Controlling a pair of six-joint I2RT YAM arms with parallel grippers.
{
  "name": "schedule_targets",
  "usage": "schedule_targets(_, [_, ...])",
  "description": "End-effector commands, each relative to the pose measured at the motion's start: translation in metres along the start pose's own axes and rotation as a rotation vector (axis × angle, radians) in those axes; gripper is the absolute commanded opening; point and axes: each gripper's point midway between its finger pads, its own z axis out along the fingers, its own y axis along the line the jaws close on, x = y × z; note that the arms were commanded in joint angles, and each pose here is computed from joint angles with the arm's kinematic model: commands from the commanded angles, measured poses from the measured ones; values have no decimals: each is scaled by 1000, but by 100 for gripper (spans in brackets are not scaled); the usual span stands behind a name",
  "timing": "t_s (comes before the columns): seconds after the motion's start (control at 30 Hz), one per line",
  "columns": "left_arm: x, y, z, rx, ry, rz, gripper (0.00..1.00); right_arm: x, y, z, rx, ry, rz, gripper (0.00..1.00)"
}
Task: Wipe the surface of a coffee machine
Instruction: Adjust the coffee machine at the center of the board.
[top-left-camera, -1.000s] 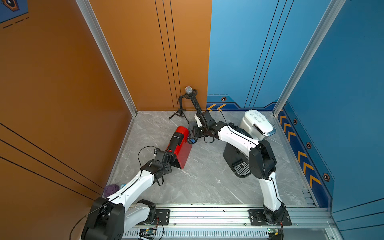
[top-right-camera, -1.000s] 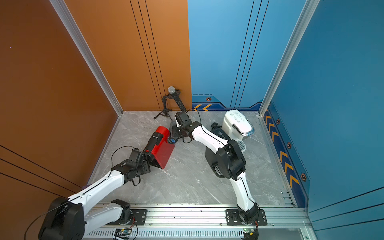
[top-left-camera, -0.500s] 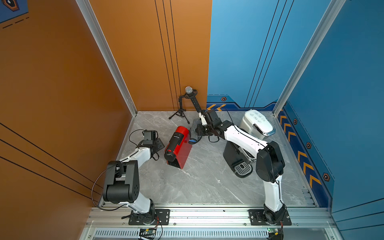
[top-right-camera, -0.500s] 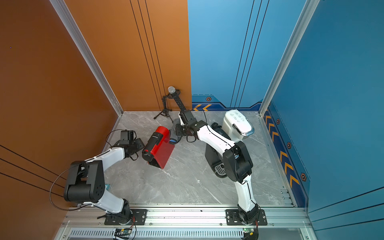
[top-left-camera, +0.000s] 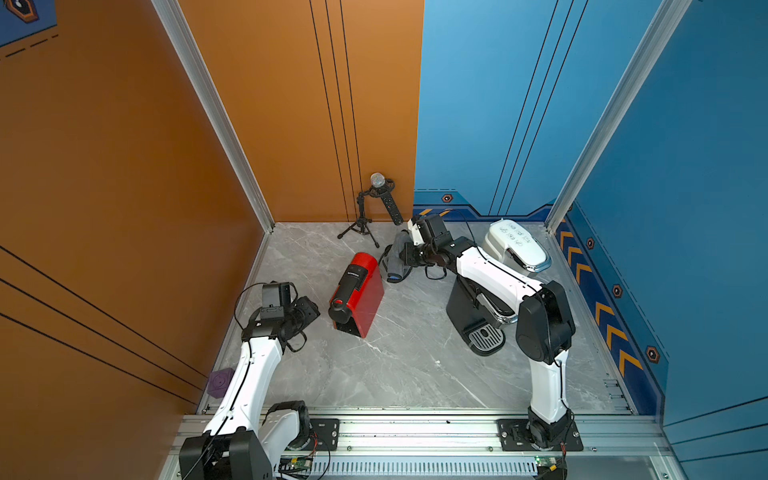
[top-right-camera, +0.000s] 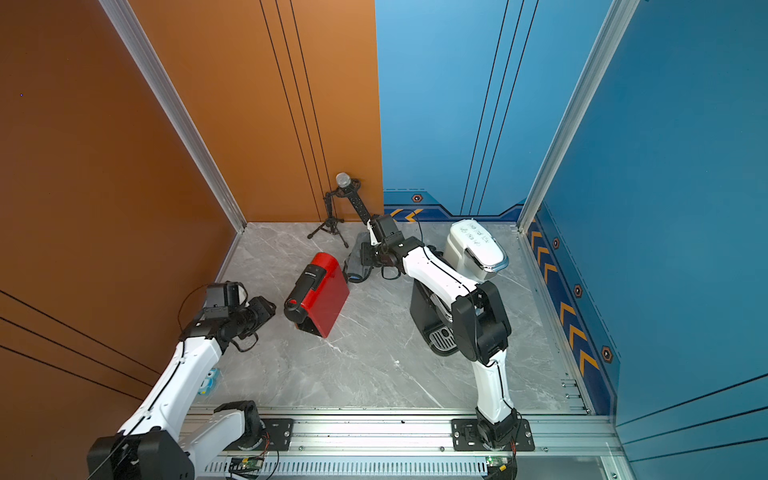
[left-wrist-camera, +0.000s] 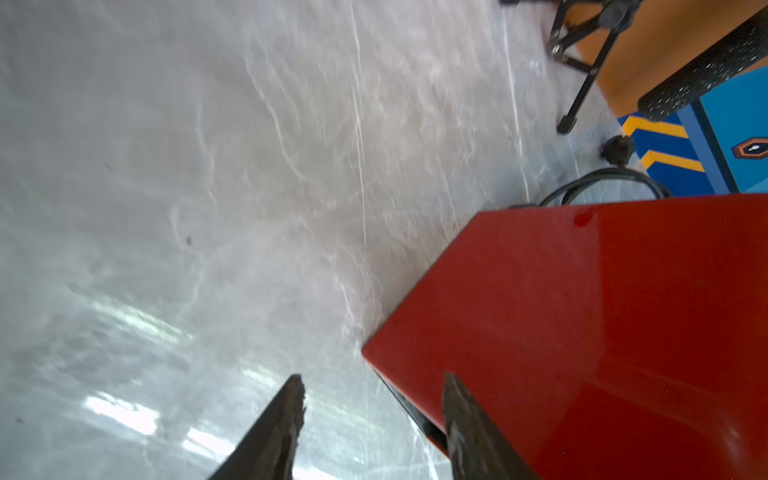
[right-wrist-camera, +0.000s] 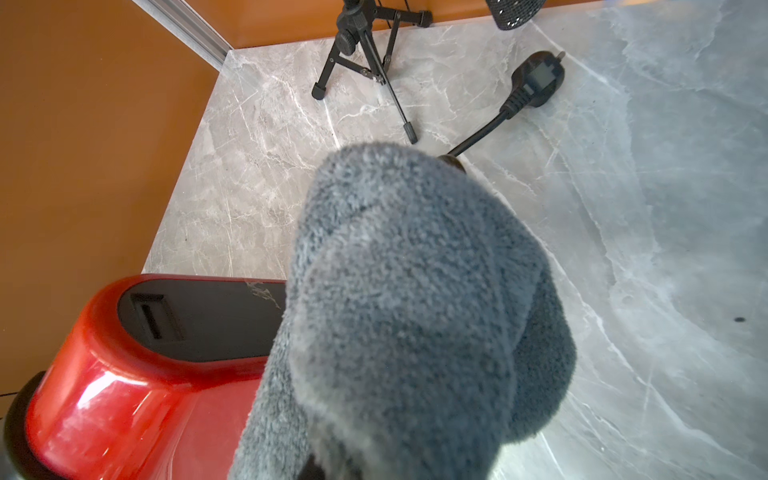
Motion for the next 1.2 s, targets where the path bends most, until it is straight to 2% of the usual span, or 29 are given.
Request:
schedule_targets(0.0, [56, 6, 8, 30, 255, -142, 56, -9, 16, -16, -36, -27, -30, 14])
schedule_targets(0.23, [56, -4, 7, 101, 265, -199, 60, -8, 19, -23, -36, -33, -43, 14])
schedule_targets(0.37, [59, -5, 27, 170, 256, -283, 61, -7, 19, -24, -41, -32, -39, 14])
schedule_targets(0.5, [50, -13, 49, 296, 197, -373, 60, -8, 20, -26, -45, -34, -38, 14])
schedule_targets(0.9, [9, 4, 83, 211, 123, -376, 61, -4, 15, -27, -42, -23, -40, 14])
schedule_targets(1.17, [-54, 19, 103, 194, 67, -387, 61, -7, 3, -35, -35, -29, -27, 14])
